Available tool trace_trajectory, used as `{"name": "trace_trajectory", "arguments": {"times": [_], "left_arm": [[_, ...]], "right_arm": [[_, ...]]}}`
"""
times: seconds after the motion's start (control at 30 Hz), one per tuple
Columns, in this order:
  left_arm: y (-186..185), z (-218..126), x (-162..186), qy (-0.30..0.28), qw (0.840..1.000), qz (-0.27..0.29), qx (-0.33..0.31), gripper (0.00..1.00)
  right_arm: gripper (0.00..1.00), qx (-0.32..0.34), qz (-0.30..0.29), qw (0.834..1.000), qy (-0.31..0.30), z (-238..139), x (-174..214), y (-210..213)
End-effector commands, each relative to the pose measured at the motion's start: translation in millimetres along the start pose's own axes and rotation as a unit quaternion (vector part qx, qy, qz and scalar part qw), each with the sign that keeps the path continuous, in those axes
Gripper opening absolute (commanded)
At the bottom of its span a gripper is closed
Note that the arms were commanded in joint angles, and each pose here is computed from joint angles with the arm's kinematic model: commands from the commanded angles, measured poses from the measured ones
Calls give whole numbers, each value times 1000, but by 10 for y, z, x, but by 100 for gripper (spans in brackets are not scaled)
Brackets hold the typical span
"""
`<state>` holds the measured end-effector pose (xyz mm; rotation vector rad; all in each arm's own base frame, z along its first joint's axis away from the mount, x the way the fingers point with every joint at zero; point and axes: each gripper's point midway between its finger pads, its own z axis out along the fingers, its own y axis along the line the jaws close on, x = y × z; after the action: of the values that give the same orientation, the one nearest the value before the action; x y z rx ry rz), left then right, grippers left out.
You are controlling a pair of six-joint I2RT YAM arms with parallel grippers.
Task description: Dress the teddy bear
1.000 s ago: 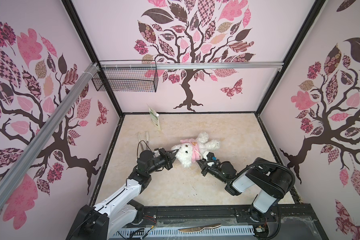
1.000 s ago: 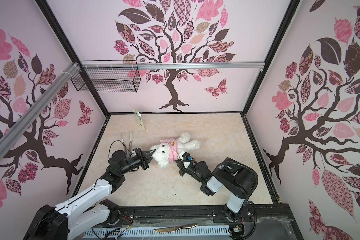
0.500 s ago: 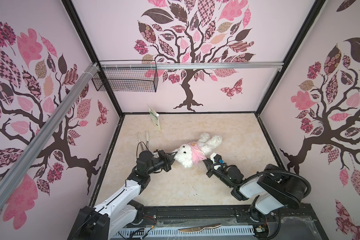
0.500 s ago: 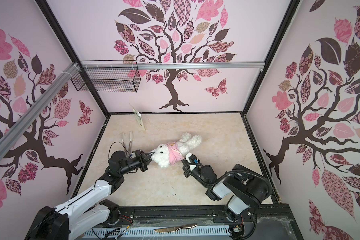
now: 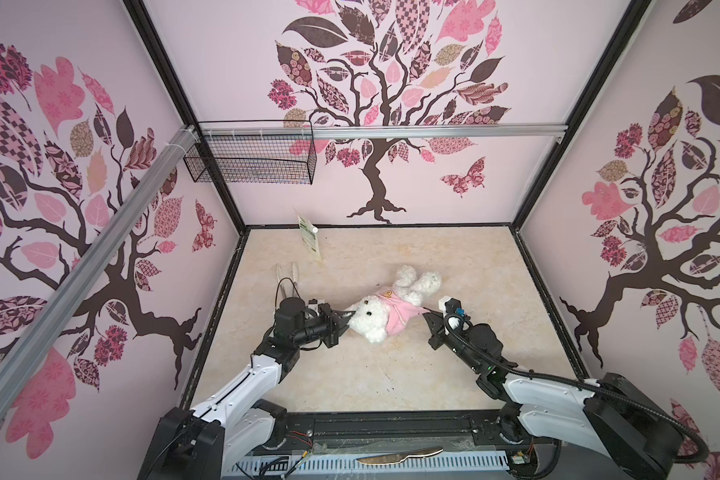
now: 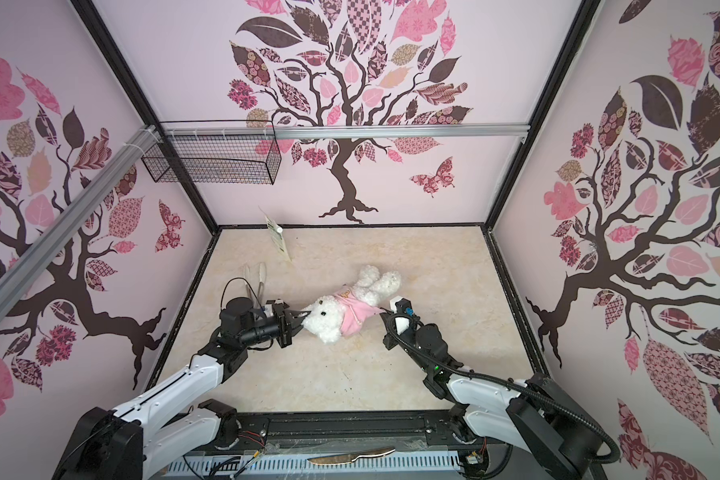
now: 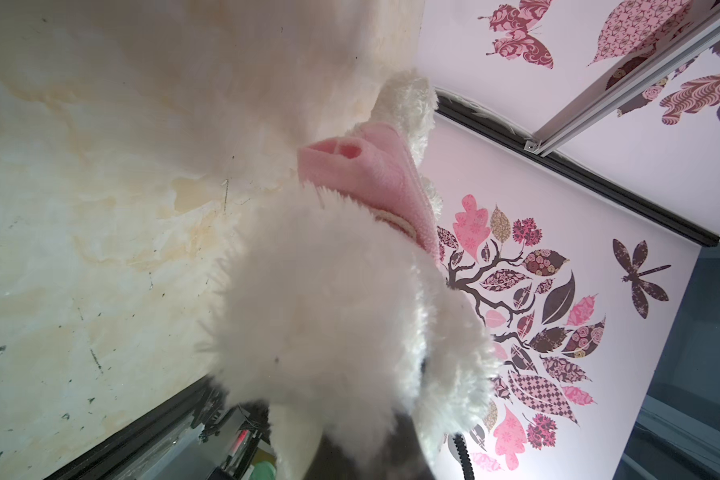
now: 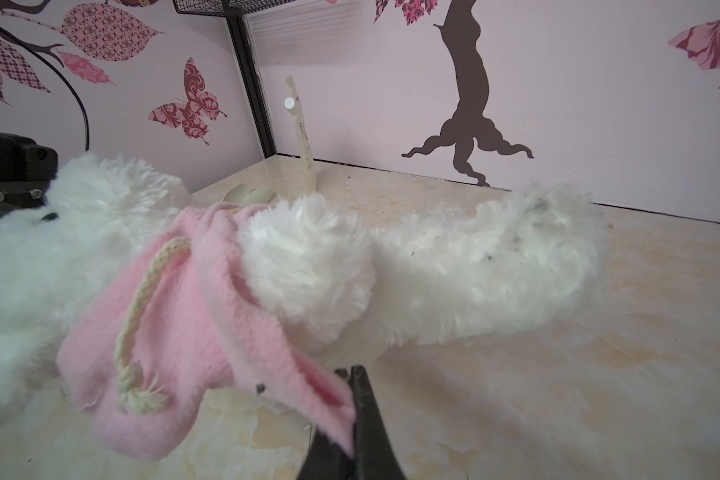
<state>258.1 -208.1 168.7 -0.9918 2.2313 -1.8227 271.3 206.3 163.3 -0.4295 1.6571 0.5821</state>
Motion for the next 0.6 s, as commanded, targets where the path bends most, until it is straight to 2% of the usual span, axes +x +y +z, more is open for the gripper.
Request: {"name": "trace_trajectory", "arguments": {"times": [0.0,0.1,0.2,0.27,0.37,0.57], "left_arm": [[-154,2,-60,-5,998,66,-1,0],[-143,20,-75,-4,995,97,-13,0],[-89,22,-88,-3,989,140,-36,0],[-96,7,-99,-5,979,196,-54,0],[-56,-46,-158,-19,961,261,-94,0],[-47,-92,-162,-14,934,337,-118,0]], "right_arm": [[0,-12,32,999,20,91,-163,36],[0,23,47,998,44,124,-115,-103],[0,32,117,990,67,125,-35,-339],[0,38,164,983,74,91,15,-500],[0,65,199,974,81,31,59,-700],[0,102,276,952,85,-55,225,-1015]]}}
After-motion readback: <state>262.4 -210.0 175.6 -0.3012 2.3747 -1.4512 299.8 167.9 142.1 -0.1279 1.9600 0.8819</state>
